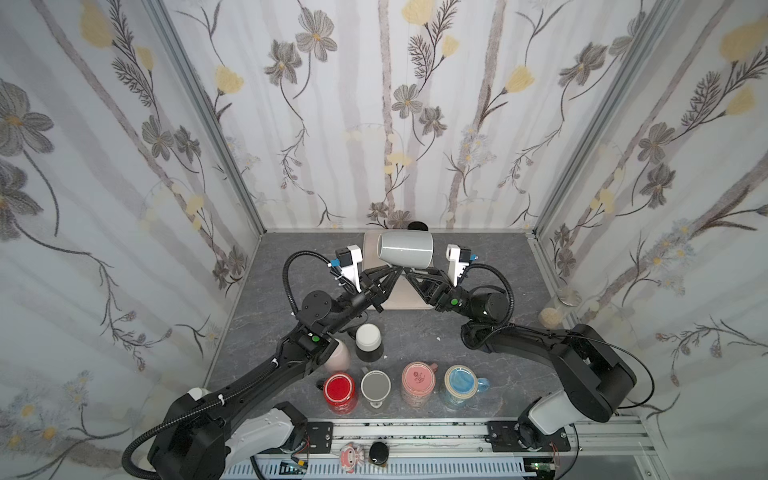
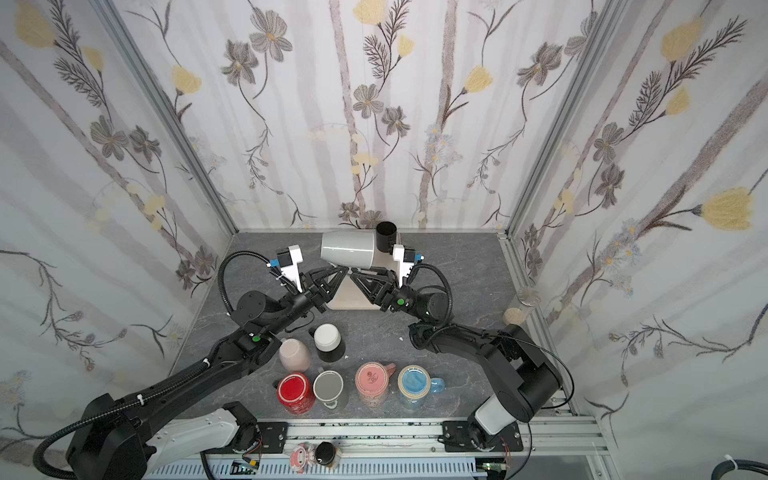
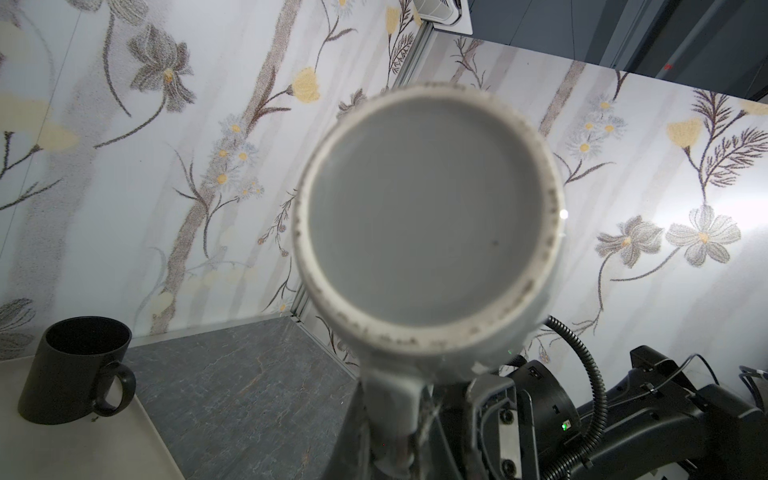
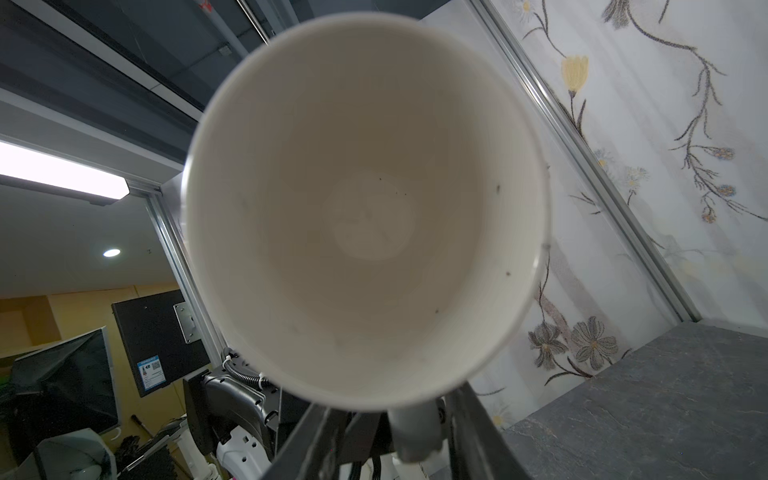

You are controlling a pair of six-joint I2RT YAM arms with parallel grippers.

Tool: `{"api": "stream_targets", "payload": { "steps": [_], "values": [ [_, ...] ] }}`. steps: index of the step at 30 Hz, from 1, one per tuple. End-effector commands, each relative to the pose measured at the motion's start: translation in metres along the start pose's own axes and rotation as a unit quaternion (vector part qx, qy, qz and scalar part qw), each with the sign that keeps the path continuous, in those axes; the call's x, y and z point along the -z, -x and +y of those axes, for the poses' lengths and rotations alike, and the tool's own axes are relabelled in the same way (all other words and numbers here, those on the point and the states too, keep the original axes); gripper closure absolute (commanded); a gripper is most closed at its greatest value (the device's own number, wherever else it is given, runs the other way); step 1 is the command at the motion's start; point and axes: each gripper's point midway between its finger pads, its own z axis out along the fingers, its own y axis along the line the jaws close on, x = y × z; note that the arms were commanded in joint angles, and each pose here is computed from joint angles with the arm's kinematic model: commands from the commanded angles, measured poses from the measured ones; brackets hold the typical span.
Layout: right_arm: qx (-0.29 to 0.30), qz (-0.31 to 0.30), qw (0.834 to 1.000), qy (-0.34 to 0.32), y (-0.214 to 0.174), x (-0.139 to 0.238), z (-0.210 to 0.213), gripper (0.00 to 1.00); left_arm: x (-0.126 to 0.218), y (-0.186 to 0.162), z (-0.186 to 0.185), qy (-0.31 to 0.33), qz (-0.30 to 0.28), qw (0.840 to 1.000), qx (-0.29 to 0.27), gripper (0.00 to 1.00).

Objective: Turn the mug right side up
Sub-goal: 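Carry the grey mug toward the tray with the right gripper while the left withdraws, then lower the grey mug upright onto the tray beside the black mug with the right gripper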

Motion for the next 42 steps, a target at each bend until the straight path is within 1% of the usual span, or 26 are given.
{"api": "stream_targets", "payload": {
  "steps": [1, 3, 4, 5, 6, 8, 9, 11, 12, 13, 15, 16, 18, 20, 21, 22, 24, 26, 27, 28, 30, 33, 36, 37, 40, 42],
  "values": [
    [0.011, -0.034, 0.999, 0.035, 0.016, -0.001, 0.019, 0.82, 0.001, 0.02, -0.015, -0.031, -0.04, 0.999, -0.001, 1.0],
    [0.008, -0.039, 0.999, 0.031, 0.017, 0.0, 0.018, 1.0, -0.001, 0.019, -0.009, -0.017, -0.038, 0.999, 0.009, 1.0],
    [0.005, -0.042, 0.999, 0.026, 0.018, 0.001, 0.017, 1.0, -0.001, 0.018, -0.006, -0.009, -0.036, 0.999, 0.013, 1.0],
    [0.003, -0.047, 0.999, 0.017, 0.02, 0.002, 0.015, 1.0, -0.002, 0.017, 0.0, 0.006, -0.035, 0.999, 0.018, 0.92],
    [-0.002, -0.049, 0.999, 0.003, 0.022, 0.003, 0.01, 1.0, -0.002, 0.015, 0.005, 0.02, -0.033, 0.999, 0.023, 0.72],
    [-0.006, -0.055, 0.998, -0.027, 0.026, 0.006, 0.002, 1.0, 0.0, 0.012, 0.012, 0.036, -0.032, 0.998, 0.026, 0.36],
    [-0.01, -0.057, 0.997, -0.047, 0.028, 0.008, -0.005, 1.0, 0.002, 0.01, 0.018, 0.05, -0.034, 0.998, 0.03, 0.22],
    [-0.009, -0.064, 0.995, -0.073, 0.035, 0.015, -0.013, 1.0, 0.004, 0.007, 0.027, 0.074, -0.034, 0.996, 0.033, 0.07],
    [-0.008, -0.067, 0.994, -0.09, 0.039, 0.02, -0.018, 1.0, 0.006, 0.006, 0.031, 0.085, -0.034, 0.995, 0.034, 0.02],
    [-0.006, -0.069, 0.991, -0.11, 0.043, 0.025, -0.024, 1.0, 0.008, 0.006, 0.035, 0.097, -0.034, 0.994, 0.035, 0.0],
    [-0.001, -0.064, 0.985, -0.16, 0.048, 0.035, -0.04, 1.0, 0.014, 0.006, 0.039, 0.111, -0.04, 0.992, 0.034, 0.0],
    [-0.002, -0.055, 0.979, -0.198, 0.049, 0.041, -0.054, 1.0, 0.018, 0.008, 0.042, 0.121, -0.046, 0.991, 0.034, 0.0],
    [0.012, -0.013, 0.953, -0.301, 0.044, 0.058, -0.088, 1.0, 0.028, 0.01, 0.045, 0.138, -0.056, 0.988, 0.034, 0.0],
    [0.038, 0.028, 0.922, -0.385, 0.051, 0.067, -0.112, 1.0, 0.036, 0.007, 0.05, 0.153, -0.058, 0.986, 0.032, 0.0],
    [0.047, 0.057, 0.901, -0.426, 0.048, 0.076, -0.127, 1.0, 0.038, 0.006, 0.052, 0.162, -0.055, 0.985, 0.03, 0.0],
    [0.052, 0.081, 0.882, -0.461, 0.047, 0.084, -0.14, 1.0, 0.041, 0.004, 0.055, 0.171, -0.051, 0.984, 0.03, 0.0],
    [0.057, 0.129, 0.851, -0.507, 0.043, 0.1, -0.165, 1.0, 0.046, 0.002, 0.058, 0.185, -0.044, 0.981, 0.028, 0.0],
    [0.068, 0.166, 0.824, -0.538, 0.04, 0.111, -0.183, 1.0, 0.052, -0.001, 0.063, 0.201, -0.042, 0.978, 0.029, 0.0],
    [0.079, 0.189, 0.805, -0.557, 0.038, 0.118, -0.194, 1.0, 0.056, -0.002, 0.064, 0.206, -0.044, 0.977, 0.028, 0.0],
    [0.086, 0.202, 0.794, -0.567, 0.037, 0.121, -0.2, 1.0, 0.059, -0.002, 0.065, 0.208, -0.046, 0.977, 0.028, 0.0],
    [0.099, 0.238, 0.766, -0.589, 0.031, 0.13, -0.219, 1.0, 0.066, -0.003, 0.065, 0.209, -0.05, 0.976, 0.026, 0.0],
    [0.097, 0.288, 0.721, -0.623, 0.015, 0.147, -0.252, 1.0, 0.075, -0.002, 0.063, 0.212, -0.058, 0.975, 0.025, 0.0],
    [0.101, 0.336, 0.682, -0.642, 0.003, 0.157, -0.276, 1.0, 0.081, 0.0, 0.063, 0.218, -0.062, 0.974, 0.02, 0.0],
    [0.106, 0.349, 0.672, -0.645, -0.001, 0.158, -0.282, 1.0, 0.083, 0.001, 0.063, 0.22, -0.064, 0.973, 0.019, 0.0],
    [0.118, 0.373, 0.65, -0.651, -0.009, 0.159, -0.298, 1.0, 0.087, 0.002, 0.063, 0.223, -0.066, 0.972, 0.015, 0.0],
    [0.125, 0.383, 0.64, -0.654, -0.011, 0.159, -0.306, 1.0, 0.088, 0.0, 0.064, 0.227, -0.063, 0.972, 0.015, 0.0]
  ]
}}
